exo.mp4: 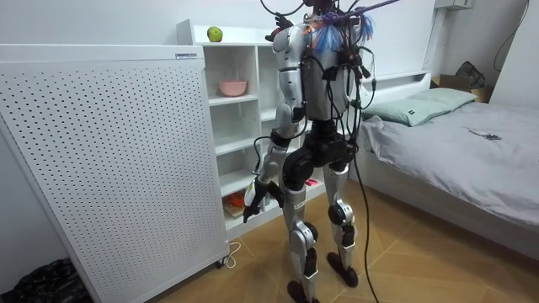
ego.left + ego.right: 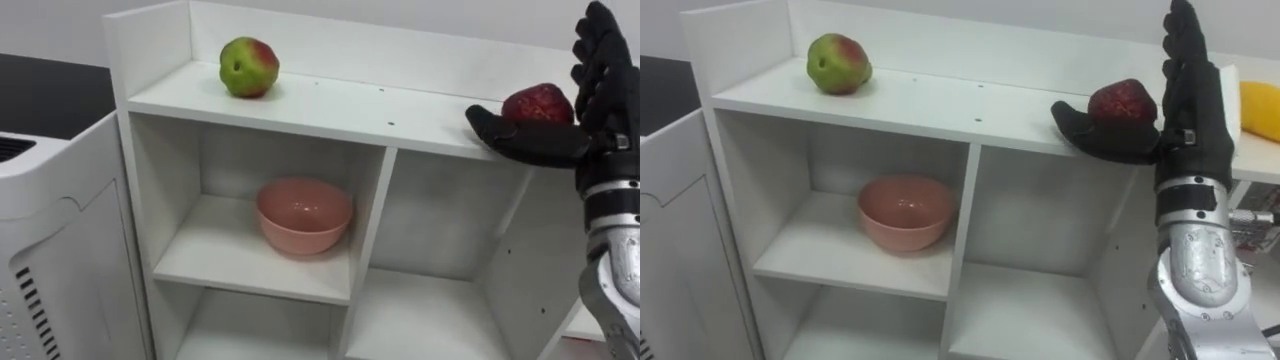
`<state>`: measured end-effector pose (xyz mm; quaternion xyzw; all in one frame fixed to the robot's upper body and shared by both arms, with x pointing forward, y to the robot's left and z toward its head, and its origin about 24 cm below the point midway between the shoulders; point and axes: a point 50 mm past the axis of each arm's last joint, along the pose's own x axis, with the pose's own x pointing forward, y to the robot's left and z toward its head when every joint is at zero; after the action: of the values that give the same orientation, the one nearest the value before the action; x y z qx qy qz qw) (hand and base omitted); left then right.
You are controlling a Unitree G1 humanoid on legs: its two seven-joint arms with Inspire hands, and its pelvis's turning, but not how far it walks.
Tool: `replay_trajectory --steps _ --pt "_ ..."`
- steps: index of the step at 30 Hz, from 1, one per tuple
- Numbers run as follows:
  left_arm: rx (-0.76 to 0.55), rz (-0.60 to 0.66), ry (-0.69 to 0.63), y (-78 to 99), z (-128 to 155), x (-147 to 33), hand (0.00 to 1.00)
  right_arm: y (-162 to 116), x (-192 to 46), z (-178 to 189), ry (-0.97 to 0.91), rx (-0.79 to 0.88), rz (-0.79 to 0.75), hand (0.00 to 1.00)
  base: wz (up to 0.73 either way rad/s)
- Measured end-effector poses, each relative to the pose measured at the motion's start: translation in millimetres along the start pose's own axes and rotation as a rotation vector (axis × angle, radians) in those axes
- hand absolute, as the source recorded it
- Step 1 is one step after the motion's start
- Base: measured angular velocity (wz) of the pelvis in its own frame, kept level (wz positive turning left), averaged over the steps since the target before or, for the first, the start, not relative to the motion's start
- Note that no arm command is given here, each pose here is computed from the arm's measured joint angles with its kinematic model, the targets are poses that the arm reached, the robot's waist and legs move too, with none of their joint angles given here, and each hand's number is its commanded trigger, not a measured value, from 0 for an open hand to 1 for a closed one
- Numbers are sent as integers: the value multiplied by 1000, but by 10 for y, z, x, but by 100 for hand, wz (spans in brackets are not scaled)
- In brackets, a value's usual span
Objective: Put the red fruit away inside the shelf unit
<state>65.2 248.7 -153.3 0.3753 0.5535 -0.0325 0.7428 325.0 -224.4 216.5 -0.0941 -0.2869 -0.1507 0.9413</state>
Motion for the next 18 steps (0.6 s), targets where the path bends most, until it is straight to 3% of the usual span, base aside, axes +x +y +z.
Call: replay_trajectory --steps 18 --pt "0 28 46 86 -21 15 0 -56 216 -121 88 27 12 0 3"
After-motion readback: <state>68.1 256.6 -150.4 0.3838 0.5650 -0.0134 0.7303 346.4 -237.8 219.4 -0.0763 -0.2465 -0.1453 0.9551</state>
